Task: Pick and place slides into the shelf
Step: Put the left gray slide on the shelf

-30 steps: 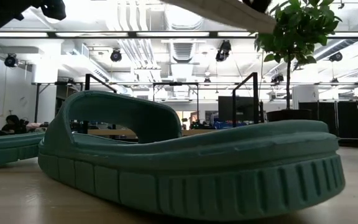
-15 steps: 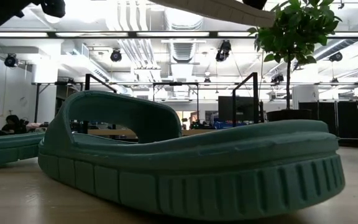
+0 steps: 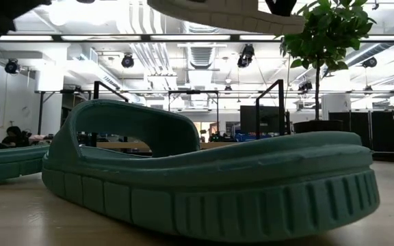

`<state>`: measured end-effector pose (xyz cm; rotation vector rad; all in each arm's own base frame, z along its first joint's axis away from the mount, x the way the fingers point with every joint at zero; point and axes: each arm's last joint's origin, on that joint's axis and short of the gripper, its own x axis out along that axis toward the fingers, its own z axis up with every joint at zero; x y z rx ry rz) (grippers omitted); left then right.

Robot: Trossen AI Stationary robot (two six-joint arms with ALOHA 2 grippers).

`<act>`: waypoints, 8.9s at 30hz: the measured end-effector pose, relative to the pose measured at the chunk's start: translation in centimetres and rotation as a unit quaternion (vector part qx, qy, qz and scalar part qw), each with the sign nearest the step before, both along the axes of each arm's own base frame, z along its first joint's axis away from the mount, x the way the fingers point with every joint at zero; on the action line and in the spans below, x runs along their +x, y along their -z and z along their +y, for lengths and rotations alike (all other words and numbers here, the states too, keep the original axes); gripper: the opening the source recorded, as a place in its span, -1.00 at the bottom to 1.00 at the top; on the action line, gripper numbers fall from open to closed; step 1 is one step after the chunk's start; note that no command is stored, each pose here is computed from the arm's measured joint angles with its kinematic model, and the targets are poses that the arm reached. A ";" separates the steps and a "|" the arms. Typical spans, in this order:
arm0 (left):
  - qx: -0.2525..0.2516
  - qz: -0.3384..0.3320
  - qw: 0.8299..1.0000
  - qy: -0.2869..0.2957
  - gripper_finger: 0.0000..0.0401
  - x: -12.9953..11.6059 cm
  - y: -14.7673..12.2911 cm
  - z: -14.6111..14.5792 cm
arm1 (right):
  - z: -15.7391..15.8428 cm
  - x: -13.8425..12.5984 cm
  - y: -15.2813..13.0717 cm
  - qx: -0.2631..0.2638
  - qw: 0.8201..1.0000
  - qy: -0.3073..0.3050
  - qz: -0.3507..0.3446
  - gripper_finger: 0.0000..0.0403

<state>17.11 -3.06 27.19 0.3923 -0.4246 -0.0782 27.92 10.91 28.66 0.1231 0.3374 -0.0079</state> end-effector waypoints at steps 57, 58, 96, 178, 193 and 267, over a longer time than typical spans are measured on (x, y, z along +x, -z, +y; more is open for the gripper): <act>0.601 0.137 0.655 -0.436 -0.18 12.5 1.3 -3.3 | -4.5 -2.2 -10.7 -0.024 0.988 0.147 0.046 -0.94; 0.601 0.138 0.655 -0.436 -0.18 12.6 1.3 -3.3 | -4.5 -2.2 -10.7 -0.023 0.988 0.144 0.047 -0.94; 0.498 0.171 0.710 -0.468 -0.91 15.1 1.3 -3.4 | -4.2 -2.1 -10.6 -0.013 0.994 0.092 0.056 -0.94; 0.037 0.255 0.689 -0.678 -0.93 15.7 6.3 -2.5 | -4.9 -3.2 -8.7 -0.124 0.976 0.129 0.120 -0.31; 0.067 0.231 0.764 -0.599 -0.93 9.8 -3.5 -1.5 | -4.9 -3.1 -7.9 -0.132 0.973 0.139 0.126 -0.31; 0.040 0.432 0.628 -0.646 -0.93 11.8 -3.1 -0.9 | -4.9 -4.3 -7.5 -0.122 0.976 0.168 0.063 -0.31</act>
